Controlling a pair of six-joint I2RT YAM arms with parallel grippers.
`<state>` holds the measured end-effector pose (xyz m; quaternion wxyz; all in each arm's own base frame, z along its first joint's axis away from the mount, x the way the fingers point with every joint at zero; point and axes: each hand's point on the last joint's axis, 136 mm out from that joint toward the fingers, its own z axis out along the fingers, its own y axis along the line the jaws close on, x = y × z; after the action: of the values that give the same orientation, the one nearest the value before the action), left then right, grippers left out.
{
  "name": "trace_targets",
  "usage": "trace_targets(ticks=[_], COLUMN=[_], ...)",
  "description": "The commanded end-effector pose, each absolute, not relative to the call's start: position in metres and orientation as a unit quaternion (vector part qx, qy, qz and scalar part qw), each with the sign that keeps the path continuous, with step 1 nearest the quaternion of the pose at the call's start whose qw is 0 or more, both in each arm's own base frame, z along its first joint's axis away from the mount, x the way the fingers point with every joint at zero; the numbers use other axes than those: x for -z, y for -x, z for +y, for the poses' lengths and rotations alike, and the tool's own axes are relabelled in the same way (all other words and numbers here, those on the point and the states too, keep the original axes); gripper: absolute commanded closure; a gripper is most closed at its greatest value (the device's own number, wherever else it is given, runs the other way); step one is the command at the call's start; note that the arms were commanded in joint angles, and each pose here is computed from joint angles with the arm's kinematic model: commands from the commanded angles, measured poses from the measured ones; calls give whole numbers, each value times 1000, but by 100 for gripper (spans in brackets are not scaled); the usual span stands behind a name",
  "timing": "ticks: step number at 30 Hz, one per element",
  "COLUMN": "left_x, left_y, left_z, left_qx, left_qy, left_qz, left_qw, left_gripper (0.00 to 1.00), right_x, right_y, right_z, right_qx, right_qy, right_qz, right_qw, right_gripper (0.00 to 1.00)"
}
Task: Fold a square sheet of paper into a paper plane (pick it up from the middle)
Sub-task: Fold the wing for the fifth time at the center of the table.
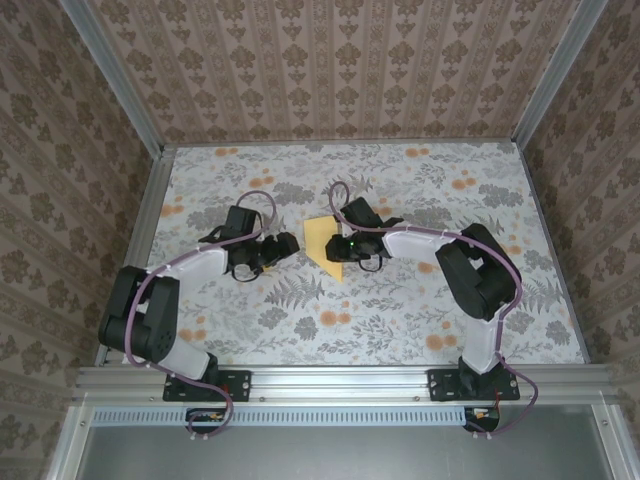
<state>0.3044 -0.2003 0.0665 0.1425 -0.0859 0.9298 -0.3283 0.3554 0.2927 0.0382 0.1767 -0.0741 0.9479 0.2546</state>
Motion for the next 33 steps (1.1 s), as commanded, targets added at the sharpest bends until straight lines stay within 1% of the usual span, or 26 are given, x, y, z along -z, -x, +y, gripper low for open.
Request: trace_targets(ticks=[1,12,15,17,24,27,33], left_x=[-76,-73,-70,-66,-52,-45,-38], left_y=[-311,-319,-324,-318,-320,-321,-325], left_z=[-218,-254,-257,-270,-280,-279,-280], left_qx=[357,396,396,396,384,370,364], left_qy=[75,49,51,39,71,89,110], left_qz=[920,909,909,911,917,922,923], left_qw=[142,123,118,105,77,68,61], left_gripper=[22,36,38,39,50,50,55], right_x=[-26,-13,-10,-10,-7,-7,-4], right_y=[-359,-360,-359,-359,-360,-359,-357], right_z=[285,274,270,268,262,262,259], right_qx=[-235,-300,-308,-320,-347,-349,-351], right_qy=[68,14,3,-5,-30,-30,-30], right_qz=[955,942,940,936,927,926,925], right_qw=[170,151,147,145,141,141,141], right_gripper=[77,79,79,79,79,79,80])
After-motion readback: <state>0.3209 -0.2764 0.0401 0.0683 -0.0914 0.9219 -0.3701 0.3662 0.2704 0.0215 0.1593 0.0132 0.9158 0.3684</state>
